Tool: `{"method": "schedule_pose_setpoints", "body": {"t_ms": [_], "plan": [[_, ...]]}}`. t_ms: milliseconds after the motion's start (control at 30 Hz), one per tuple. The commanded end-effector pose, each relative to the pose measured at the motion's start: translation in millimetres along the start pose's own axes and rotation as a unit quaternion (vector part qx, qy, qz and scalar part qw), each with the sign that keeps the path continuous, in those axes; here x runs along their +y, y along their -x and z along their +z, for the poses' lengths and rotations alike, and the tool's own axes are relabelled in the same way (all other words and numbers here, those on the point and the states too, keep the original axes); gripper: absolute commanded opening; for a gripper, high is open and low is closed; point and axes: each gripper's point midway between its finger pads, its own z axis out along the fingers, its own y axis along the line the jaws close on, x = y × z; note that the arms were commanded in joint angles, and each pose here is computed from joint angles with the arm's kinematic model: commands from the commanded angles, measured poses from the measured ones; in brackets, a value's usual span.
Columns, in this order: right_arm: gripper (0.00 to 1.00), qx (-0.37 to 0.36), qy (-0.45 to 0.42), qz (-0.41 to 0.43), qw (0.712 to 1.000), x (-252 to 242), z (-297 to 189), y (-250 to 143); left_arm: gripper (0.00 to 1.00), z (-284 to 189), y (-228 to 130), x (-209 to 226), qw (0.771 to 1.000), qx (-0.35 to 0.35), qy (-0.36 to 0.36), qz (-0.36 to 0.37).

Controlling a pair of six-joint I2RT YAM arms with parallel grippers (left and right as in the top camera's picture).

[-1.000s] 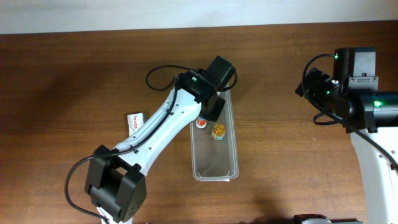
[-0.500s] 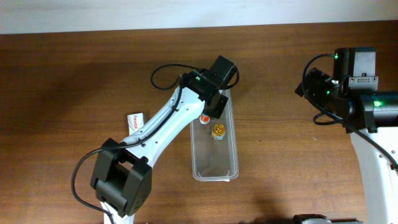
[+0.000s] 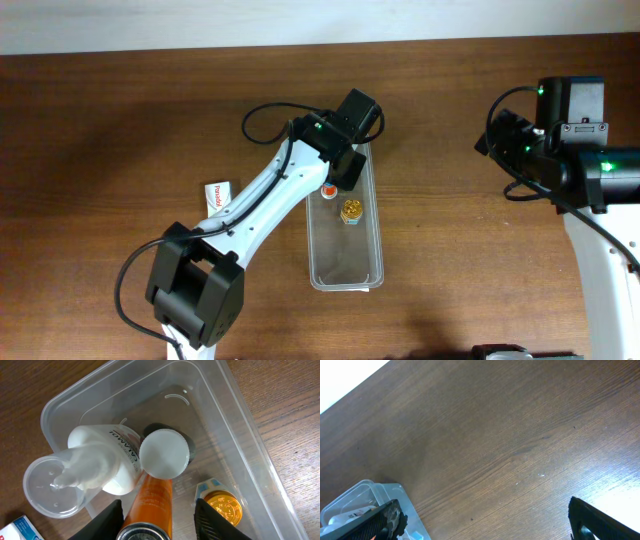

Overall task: Pack container
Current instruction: 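Lower the orange tube upright into the container and release it, then move the left gripper back and grasp the white Panadol box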

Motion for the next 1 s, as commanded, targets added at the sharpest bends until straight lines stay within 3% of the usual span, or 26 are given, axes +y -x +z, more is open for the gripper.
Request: {"method": "schedule_pose_setpoints", "body": {"t_ms": [0,267,467,633,967], "plan": [[0.98,-0.004,0.001,0.004,1.0,0,-2,3,0.47,-2,6,5,1.0,-0.007,0.006,-0.006],[0.99,-0.003,0.001,0.004,1.0,0,-2,3,0.48,-20,13,7,0.999,-0.03,0.003,-0.009],[0.98,-0.004,0.001,0.004,1.0,0,-2,3,0.53,-39,19,13,0.998,-0.055,0.01,-0.013],[0.98,-0.003,0.001,0.004,1.0,0,-2,3,0.65,-56,24,24,0.996,-0.077,0.036,-0.018],[0.98,-0.004,0.001,0.004,1.0,0,-2,3,0.72,-103,23,63,0.99,-0.114,0.064,-0.051]]}}
